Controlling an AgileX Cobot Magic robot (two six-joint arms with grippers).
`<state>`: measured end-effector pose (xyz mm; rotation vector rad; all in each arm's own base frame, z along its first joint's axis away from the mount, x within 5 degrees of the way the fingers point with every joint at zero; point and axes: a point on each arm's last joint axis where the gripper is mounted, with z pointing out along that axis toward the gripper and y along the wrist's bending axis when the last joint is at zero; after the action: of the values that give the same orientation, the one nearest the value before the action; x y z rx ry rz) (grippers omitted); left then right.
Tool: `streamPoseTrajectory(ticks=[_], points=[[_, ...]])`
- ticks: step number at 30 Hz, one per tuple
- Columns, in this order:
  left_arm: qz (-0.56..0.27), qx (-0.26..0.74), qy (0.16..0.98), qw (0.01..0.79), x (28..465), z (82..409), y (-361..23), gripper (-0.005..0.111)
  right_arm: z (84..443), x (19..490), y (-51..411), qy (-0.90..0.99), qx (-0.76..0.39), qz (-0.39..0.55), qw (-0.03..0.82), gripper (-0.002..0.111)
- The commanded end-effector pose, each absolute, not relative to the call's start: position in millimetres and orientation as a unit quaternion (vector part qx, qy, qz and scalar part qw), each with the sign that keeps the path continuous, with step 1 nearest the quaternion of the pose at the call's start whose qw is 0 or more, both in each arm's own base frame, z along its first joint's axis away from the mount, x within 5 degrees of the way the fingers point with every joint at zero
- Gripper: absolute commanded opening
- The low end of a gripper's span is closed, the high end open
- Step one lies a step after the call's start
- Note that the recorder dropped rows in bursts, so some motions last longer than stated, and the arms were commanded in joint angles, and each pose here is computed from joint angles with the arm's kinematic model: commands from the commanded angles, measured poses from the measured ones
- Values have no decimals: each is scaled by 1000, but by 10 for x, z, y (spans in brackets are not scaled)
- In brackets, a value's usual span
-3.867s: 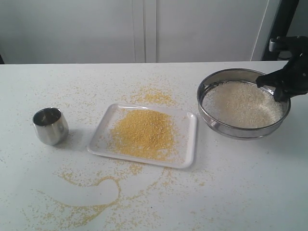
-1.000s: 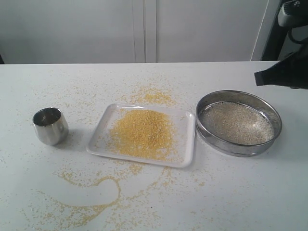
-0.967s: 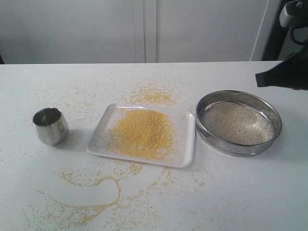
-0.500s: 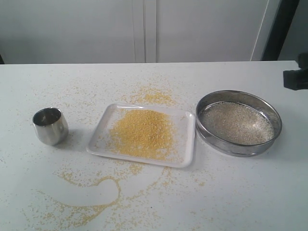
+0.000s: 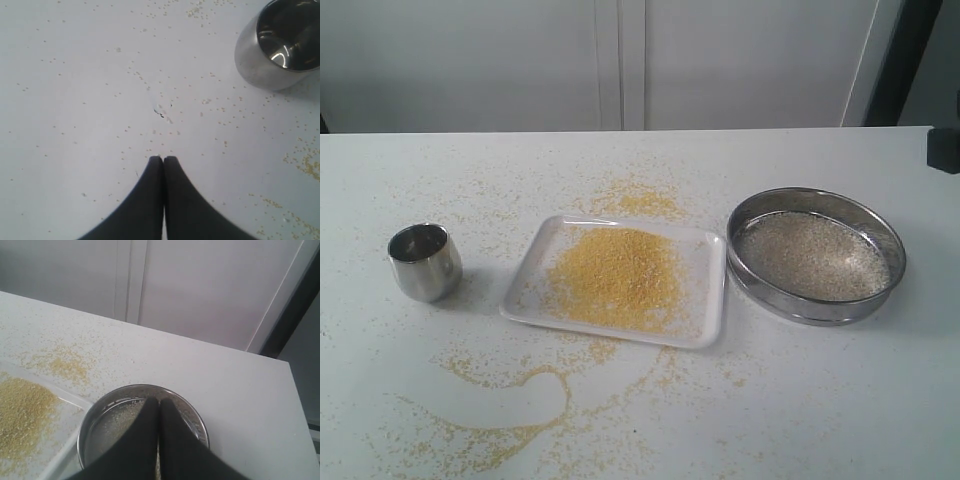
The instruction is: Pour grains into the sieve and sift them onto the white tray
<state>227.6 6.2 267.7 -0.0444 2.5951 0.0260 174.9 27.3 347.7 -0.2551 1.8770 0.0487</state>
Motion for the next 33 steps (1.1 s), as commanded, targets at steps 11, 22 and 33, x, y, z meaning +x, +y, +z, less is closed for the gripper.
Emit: streamPoseTrajectory(ticks=[11, 22, 33], points=[[7, -19, 963, 268, 2258, 2692, 61, 0, 3397, 898, 156, 726, -75, 48, 682, 0], [7, -19, 963, 268, 2258, 2692, 61, 0, 3404, 750, 144, 720, -55, 73, 688, 0], [7, -19, 963, 268, 2258, 2692, 61, 0, 3048, 609, 121, 721, -41, 84, 687, 0]])
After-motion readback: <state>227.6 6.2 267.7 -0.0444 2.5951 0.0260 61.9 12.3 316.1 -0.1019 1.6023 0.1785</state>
